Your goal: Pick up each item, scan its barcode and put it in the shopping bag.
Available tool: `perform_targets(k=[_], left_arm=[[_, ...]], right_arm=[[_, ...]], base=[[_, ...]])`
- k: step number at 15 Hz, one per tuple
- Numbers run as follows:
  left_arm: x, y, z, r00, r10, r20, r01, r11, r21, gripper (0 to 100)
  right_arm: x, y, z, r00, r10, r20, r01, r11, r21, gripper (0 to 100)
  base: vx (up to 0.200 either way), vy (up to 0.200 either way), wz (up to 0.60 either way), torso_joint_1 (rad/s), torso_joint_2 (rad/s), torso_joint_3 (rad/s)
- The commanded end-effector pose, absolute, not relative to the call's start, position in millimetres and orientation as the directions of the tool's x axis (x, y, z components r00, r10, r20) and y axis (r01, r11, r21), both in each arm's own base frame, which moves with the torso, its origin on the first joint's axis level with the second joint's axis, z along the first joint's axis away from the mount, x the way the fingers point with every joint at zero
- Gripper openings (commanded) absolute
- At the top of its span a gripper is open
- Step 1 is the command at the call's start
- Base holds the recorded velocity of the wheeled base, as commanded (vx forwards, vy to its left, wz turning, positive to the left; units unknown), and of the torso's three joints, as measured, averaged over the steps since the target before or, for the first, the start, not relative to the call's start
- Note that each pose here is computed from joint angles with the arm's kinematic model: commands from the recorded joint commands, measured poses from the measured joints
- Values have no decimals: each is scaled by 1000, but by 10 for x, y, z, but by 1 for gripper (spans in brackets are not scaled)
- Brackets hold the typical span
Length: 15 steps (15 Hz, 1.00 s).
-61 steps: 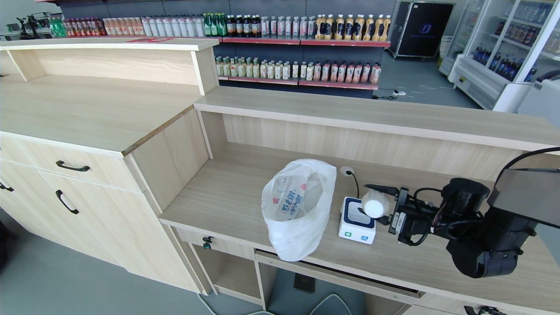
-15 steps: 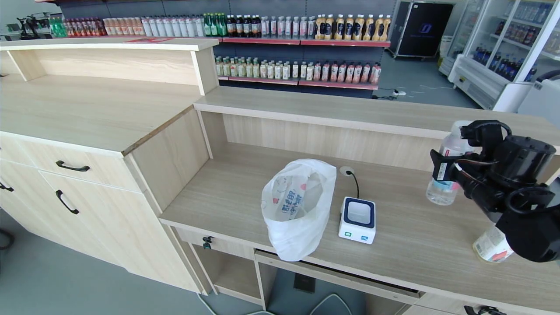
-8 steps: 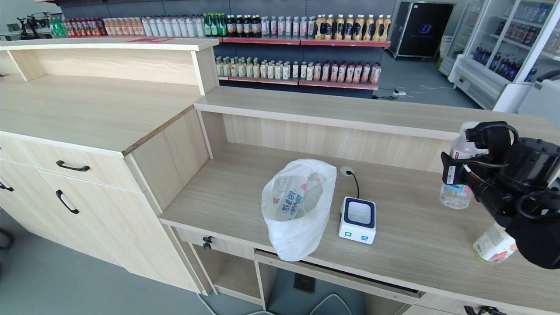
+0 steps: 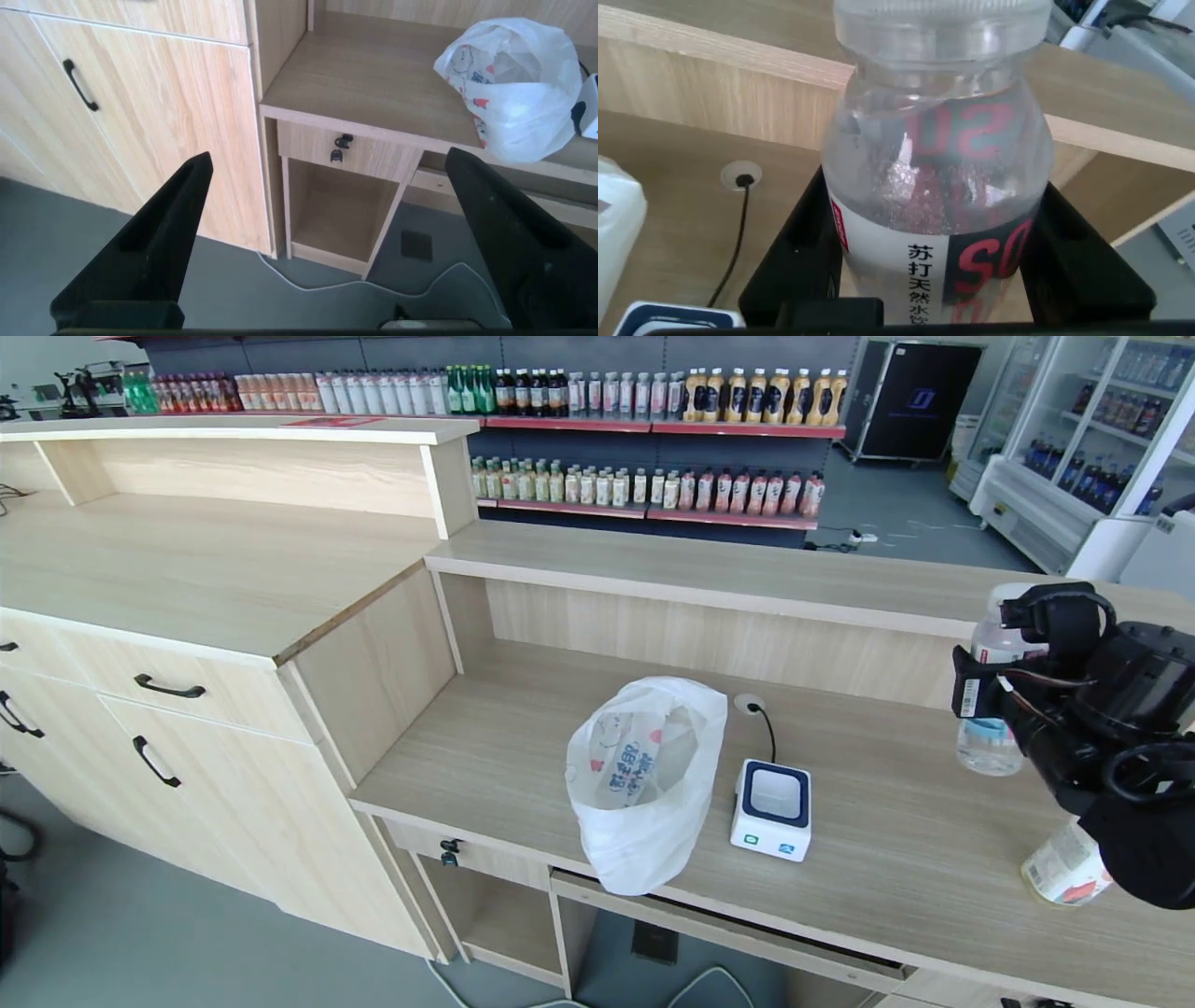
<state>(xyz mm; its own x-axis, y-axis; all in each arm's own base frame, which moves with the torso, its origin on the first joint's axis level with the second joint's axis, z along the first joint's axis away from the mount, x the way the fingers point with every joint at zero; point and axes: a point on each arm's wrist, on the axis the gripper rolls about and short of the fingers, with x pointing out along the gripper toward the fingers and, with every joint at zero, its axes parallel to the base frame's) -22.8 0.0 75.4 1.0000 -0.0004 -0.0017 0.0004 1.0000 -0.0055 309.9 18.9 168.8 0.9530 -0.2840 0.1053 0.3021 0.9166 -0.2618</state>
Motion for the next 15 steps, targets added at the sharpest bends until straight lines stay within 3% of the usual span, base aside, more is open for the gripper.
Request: perform_targets(k=[1,6,11,13,15], left_arm=[[-228,0,753,1000,0,-2,0,1000,-6,100],[-228,0,753,1000,0,-2,0,1000,-6,100],[-228,0,753,1000,0,-2,0,1000,-6,100],[-228,0,753,1000,0,-2,0,1000,-6,100],[-228,0,753,1000,0,-2,0,1000,-6,100]], right_arm=[[3195,347,1675,966,-235,107,256,921,-294,0],[3414,716,1652,986,-96,135,134,940,-314,0],[3647,801,1148,1000,-26,16,29,981,-194,0],[3782,840,809,998,-23,-56,15,990,-141,0],[3857,895,728,998,-14,-58,9,995,-96,0]], base=[[0,0,600,-2,2,7],[0,0,600,0,1,3],[0,0,0,0,0,0],[0,0,0,0,0,0],[0,0,0,0,0,0]])
